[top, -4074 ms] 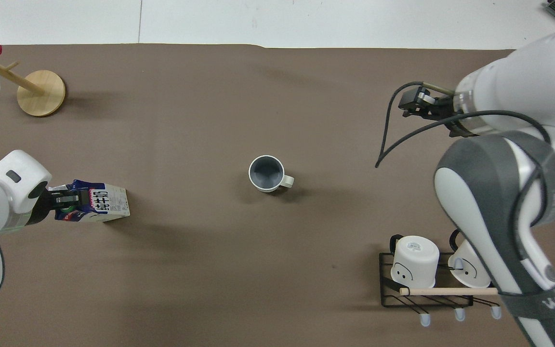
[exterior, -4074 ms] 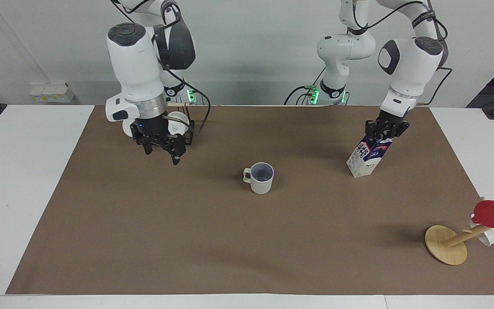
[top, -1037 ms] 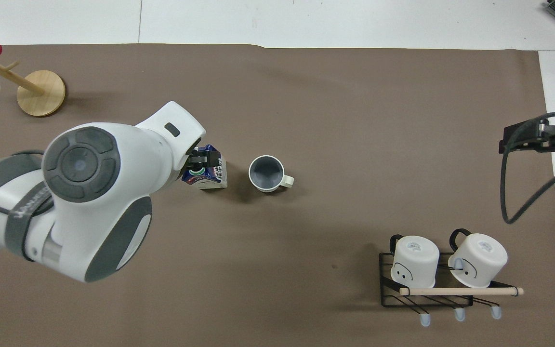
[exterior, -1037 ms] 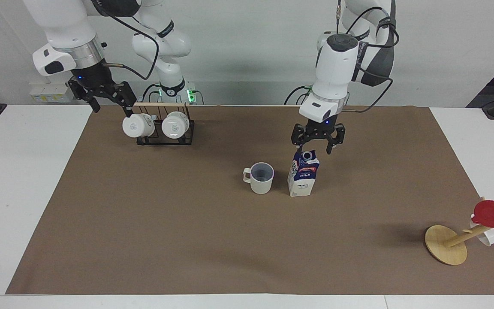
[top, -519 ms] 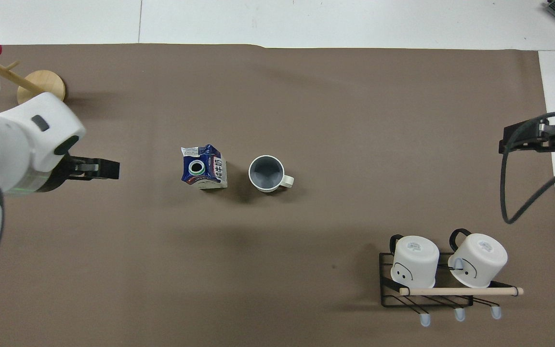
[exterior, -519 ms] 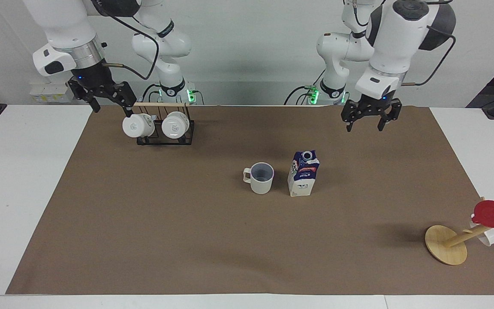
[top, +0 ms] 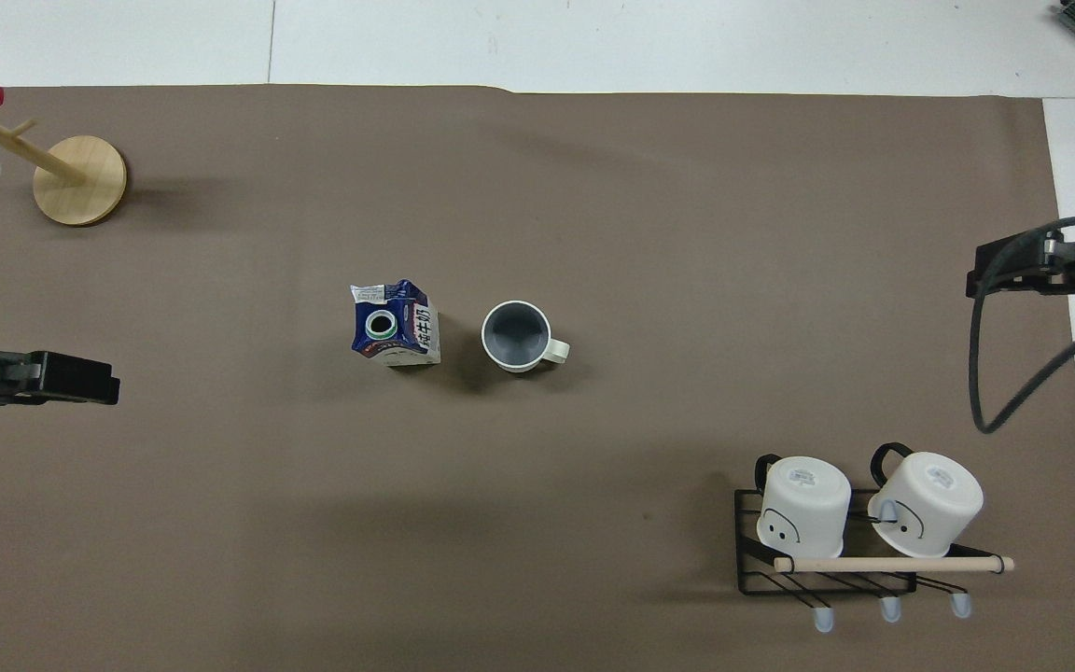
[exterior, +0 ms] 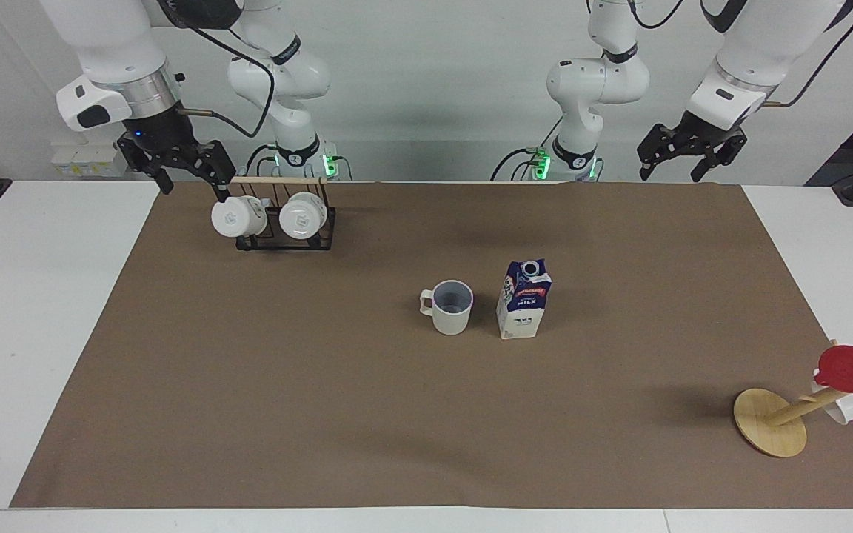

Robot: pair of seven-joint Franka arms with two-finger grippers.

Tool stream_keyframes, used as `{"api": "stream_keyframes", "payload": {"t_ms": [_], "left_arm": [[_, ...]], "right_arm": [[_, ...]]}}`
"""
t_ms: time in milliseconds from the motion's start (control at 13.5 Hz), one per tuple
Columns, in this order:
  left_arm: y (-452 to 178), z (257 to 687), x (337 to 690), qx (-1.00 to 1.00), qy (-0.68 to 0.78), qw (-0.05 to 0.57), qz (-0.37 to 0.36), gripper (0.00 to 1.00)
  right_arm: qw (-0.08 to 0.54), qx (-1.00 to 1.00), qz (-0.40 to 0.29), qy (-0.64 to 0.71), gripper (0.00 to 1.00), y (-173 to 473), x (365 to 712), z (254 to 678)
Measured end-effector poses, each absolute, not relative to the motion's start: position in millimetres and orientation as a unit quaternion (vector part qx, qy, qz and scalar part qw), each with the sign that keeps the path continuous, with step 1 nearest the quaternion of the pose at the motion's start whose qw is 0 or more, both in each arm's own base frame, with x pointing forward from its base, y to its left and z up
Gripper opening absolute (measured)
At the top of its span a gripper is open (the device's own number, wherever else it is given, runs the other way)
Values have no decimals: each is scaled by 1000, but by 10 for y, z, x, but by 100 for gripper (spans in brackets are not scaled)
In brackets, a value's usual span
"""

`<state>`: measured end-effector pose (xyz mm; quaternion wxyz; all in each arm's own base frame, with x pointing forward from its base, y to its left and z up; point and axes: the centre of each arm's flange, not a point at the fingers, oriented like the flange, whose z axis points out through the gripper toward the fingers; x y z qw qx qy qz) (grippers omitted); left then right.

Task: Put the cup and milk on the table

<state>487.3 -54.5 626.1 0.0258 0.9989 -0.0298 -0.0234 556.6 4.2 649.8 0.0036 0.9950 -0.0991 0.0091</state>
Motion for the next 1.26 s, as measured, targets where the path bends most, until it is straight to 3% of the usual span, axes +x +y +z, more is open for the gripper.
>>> {"api": "stream_keyframes", "payload": {"t_ms": [1259], "left_arm": [[-326, 6238, 4851, 999, -35, -5, -41, 100]], "right_arm": [[2, 995, 9, -99, 100, 46, 5566, 6495]]}}
